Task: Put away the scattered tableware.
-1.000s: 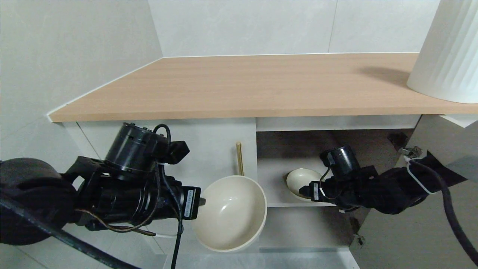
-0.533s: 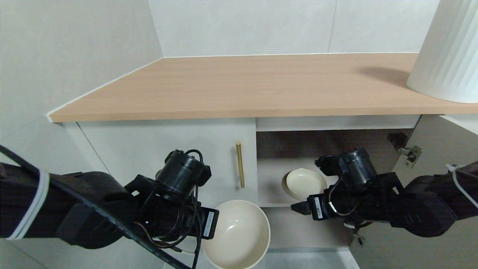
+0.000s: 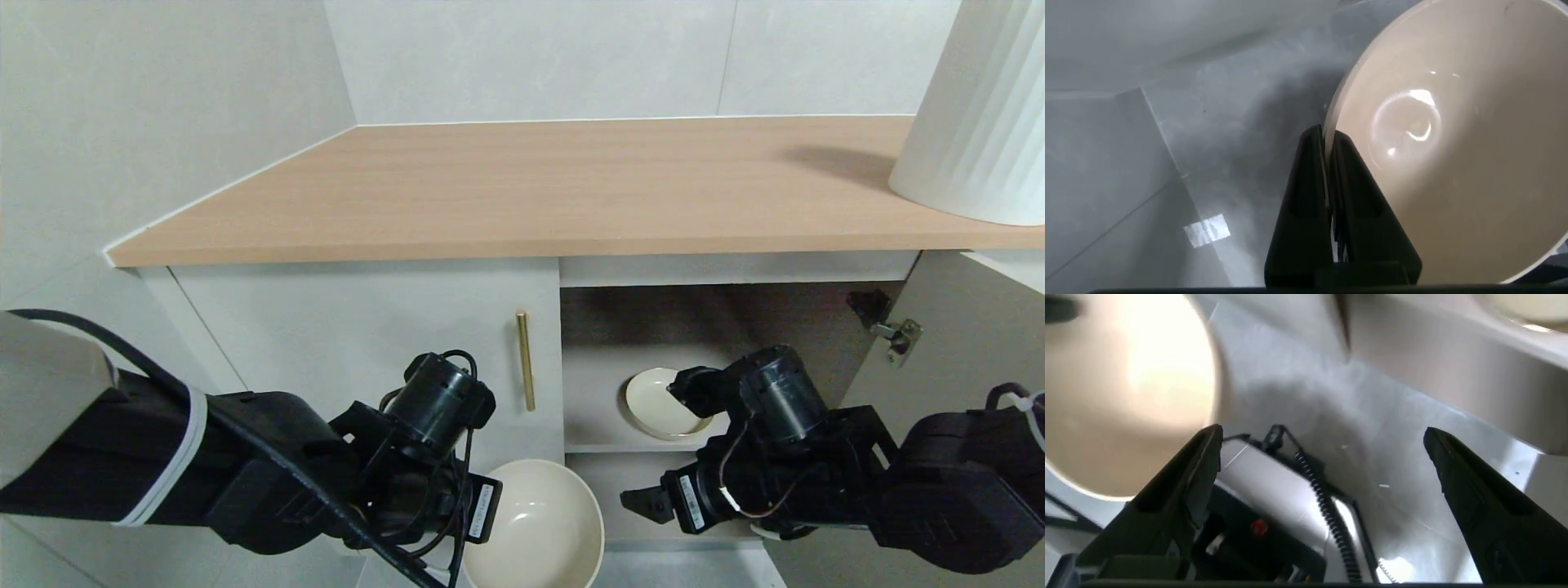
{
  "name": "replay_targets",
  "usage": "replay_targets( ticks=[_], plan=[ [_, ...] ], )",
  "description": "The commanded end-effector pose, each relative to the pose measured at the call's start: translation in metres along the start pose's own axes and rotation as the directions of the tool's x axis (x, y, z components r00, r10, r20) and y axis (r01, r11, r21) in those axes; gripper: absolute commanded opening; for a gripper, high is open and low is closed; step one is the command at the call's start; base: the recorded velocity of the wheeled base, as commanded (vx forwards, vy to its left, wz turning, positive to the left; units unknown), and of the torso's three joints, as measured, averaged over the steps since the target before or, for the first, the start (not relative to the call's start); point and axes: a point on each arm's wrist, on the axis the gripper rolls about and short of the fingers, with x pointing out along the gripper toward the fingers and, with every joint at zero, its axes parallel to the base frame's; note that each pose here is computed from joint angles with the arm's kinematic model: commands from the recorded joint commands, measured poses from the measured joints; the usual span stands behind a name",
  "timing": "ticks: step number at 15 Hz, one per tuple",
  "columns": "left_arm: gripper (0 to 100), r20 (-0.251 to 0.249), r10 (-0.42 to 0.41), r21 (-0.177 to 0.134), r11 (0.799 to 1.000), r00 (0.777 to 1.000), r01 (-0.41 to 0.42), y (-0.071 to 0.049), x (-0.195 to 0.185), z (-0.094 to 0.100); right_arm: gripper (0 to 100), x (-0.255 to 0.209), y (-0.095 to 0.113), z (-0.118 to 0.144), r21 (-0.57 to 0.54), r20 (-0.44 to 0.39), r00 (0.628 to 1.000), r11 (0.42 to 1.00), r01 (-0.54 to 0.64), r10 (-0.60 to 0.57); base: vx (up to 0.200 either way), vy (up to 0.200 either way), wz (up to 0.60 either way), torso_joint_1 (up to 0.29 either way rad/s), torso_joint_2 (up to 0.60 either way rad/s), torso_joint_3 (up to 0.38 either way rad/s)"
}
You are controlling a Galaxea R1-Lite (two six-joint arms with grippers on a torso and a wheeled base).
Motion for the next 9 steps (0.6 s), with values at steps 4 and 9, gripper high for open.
replay_targets(
  ticks=[4, 9],
  plan=[
    [0, 0.011, -0.017, -0.020, 1.000, 1.000, 0.017, -0.010, 0.010, -0.001, 100, 0.012, 0.020, -0.009, -0.044, -0.040, 0.999, 0.998, -0.035, 0.033, 0.000, 0.000, 0.00, 0.000, 0.00, 0.000],
    [0, 0.033, -0.035, -0.007, 0.999, 0.999, 0.035, -0.015, 0.001, -0.001, 100, 0.022, 0.020, -0.007, -0.022, -0.038, 0.999, 1.000, -0.006, 0.005, 0.000, 0.000, 0.00, 0.000, 0.00, 0.000]
  ],
)
